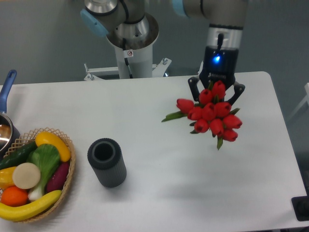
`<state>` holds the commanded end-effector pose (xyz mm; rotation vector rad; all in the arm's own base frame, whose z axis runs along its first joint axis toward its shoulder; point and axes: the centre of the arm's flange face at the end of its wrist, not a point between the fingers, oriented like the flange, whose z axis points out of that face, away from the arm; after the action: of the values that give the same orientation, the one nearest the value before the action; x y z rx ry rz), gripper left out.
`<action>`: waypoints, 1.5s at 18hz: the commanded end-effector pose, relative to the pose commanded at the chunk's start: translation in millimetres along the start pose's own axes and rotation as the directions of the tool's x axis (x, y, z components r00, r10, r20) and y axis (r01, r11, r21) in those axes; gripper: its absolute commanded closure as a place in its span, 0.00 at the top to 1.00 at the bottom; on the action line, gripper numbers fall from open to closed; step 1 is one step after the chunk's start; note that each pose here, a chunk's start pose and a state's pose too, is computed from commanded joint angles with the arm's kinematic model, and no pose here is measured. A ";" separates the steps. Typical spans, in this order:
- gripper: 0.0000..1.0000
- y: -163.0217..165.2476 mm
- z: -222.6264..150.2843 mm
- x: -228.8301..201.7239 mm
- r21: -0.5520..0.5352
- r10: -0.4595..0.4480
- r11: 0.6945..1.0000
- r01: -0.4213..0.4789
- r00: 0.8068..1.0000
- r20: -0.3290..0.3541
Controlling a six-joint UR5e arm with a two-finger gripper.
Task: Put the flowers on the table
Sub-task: 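Lower the held tulips onto the table surface beside the black vase, then open the gripper to release the tulips and lift away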
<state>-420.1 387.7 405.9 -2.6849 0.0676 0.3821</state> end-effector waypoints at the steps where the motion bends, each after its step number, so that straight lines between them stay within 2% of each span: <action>1: 0.37 -0.8 12.7 5.1 -0.055 0.014 0.998 -0.014 1.000 0.001; 3: 0.37 -6.5 37.4 14.3 -0.182 0.059 0.982 -0.055 0.998 0.013; 6: 0.37 -14.9 66.8 24.4 -0.348 0.132 0.931 -0.111 0.991 0.037; 8: 0.38 -25.5 90.8 37.8 -0.430 0.188 0.889 -0.157 0.982 0.032; 10: 0.38 -36.3 116.1 44.7 -0.467 0.218 0.864 -0.185 0.976 0.016; 17: 0.38 -28.3 196.4 54.1 -0.496 0.217 0.836 -0.233 0.972 -0.092; 23: 0.43 -26.0 221.9 55.5 -0.505 0.214 0.828 -0.243 0.970 -0.117; 26: 0.52 -26.8 221.9 56.1 -0.503 0.217 0.828 -0.246 0.969 -0.117; 27: 0.71 -27.2 221.0 55.9 -0.503 0.218 0.829 -0.247 0.969 -0.116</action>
<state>-420.1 505.4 208.8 -3.2332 0.3621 0.4543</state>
